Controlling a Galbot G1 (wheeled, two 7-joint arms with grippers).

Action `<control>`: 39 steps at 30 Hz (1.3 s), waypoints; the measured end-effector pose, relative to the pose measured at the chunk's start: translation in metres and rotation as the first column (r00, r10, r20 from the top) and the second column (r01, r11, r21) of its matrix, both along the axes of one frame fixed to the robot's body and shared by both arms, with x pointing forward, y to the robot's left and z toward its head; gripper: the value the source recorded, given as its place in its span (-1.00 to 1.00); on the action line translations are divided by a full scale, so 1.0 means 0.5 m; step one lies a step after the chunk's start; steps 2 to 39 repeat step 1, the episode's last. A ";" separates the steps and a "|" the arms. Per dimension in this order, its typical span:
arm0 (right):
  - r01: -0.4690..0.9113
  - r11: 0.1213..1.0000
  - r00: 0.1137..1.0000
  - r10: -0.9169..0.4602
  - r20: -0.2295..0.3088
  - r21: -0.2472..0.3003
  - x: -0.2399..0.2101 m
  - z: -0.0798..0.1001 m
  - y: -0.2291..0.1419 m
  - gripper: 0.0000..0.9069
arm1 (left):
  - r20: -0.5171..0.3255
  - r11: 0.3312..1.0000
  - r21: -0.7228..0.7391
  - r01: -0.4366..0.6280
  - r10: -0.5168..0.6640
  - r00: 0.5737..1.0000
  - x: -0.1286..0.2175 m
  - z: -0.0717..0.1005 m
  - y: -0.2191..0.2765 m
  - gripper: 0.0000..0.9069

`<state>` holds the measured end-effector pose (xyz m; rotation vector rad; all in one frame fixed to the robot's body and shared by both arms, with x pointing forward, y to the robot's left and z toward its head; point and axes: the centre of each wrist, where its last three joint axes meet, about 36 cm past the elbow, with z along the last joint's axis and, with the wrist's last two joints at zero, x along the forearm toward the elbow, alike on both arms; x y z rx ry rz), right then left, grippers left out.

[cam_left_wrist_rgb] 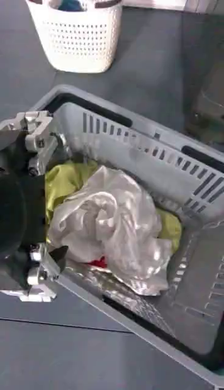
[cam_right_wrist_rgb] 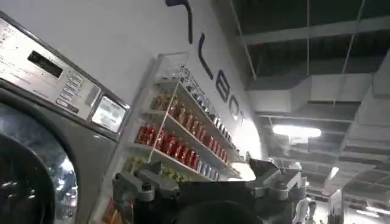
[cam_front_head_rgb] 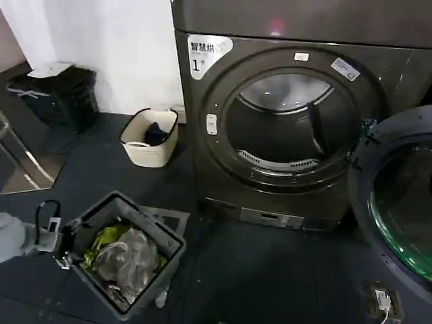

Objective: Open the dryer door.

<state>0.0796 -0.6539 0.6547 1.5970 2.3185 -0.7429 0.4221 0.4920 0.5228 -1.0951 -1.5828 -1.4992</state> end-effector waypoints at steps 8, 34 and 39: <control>-0.001 1.000 1.000 0.001 0.001 -0.001 0.000 0.000 0.001 1.00 | 0.000 1.000 0.001 0.000 0.000 1.000 0.000 0.001 0.001 1.00; -0.001 1.000 1.000 0.001 0.001 -0.001 0.000 0.000 0.001 1.00 | 0.000 1.000 0.001 0.000 0.000 1.000 0.000 0.001 0.001 1.00; -0.001 1.000 1.000 0.001 0.001 -0.001 0.000 0.000 0.001 1.00 | 0.000 1.000 0.001 0.000 0.000 1.000 0.000 0.001 0.001 1.00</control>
